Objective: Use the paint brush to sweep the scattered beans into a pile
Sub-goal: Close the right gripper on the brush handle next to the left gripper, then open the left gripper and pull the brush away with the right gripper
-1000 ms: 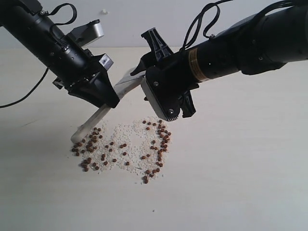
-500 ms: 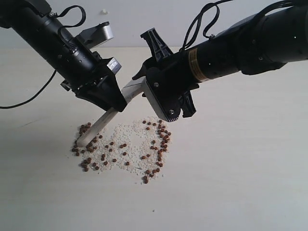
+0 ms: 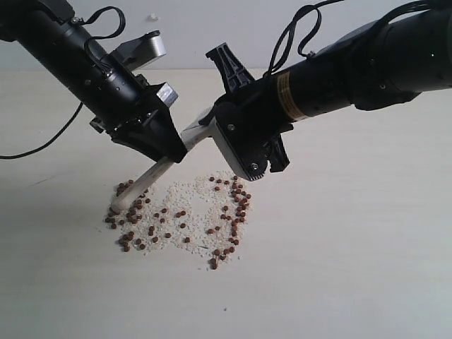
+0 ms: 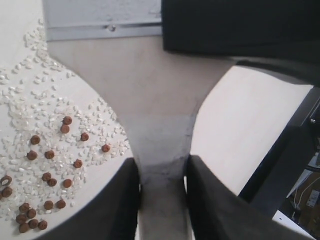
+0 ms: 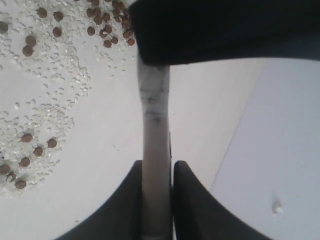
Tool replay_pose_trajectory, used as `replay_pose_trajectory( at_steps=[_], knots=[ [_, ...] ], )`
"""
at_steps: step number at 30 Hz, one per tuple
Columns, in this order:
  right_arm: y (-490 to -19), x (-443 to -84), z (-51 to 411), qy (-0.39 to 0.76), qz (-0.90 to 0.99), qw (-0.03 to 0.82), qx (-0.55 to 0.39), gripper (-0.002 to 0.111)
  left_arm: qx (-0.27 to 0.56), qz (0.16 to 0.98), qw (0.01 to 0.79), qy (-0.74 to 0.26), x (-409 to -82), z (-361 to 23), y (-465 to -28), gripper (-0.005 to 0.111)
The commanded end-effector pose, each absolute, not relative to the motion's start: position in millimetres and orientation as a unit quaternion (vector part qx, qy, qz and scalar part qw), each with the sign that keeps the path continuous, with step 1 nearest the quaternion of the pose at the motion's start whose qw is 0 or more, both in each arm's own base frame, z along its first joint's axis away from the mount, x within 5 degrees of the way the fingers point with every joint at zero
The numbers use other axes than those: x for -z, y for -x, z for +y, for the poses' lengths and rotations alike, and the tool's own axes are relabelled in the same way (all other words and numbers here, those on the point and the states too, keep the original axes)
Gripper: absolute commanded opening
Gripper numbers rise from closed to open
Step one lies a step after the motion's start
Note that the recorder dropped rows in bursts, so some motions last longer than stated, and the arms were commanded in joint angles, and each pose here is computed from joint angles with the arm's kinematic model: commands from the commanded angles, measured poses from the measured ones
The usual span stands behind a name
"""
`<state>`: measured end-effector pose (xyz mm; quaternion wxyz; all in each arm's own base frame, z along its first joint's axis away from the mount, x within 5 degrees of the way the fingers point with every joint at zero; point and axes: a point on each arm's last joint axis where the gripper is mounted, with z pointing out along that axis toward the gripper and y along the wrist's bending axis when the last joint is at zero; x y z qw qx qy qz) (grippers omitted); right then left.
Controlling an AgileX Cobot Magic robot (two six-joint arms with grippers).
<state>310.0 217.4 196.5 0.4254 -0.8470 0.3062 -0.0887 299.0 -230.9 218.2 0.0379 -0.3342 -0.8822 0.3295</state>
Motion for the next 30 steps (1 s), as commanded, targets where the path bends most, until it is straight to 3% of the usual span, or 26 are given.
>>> replay_pose_trajectory(
  at_steps=[1,5,12,14,20,24,30],
  knots=[
    [-310,-199,219,0.841,0.313,0.433,0.083,0.000,-0.358,-0.867,0.020,0.346,-228,-236,-298,0.005],
    [-310,-199,219,0.841,0.313,0.433,0.083,0.000,-0.372,-0.861,0.012,0.346,-232,-239,-299,0.022],
    [-310,-199,219,0.837,0.324,0.434,0.077,0.000,-0.375,-0.858,-0.028,0.349,-252,-237,-313,0.071],
    [-310,-199,219,0.836,0.327,0.435,0.075,0.000,-0.376,-0.857,-0.053,0.347,-264,-232,-323,0.080],
    [-310,-199,219,0.824,0.356,0.437,0.061,0.000,-0.378,-0.854,-0.154,0.323,-318,-198,-349,0.080],
    [-316,-205,220,0.786,0.425,0.447,0.041,0.000,-0.371,-0.850,-0.264,0.265,-355,-163,-363,0.080],
    [-327,-236,231,0.651,0.578,0.484,-0.081,0.000,-0.337,-0.831,-0.366,0.247,-397,-119,-357,0.080]
  ],
)
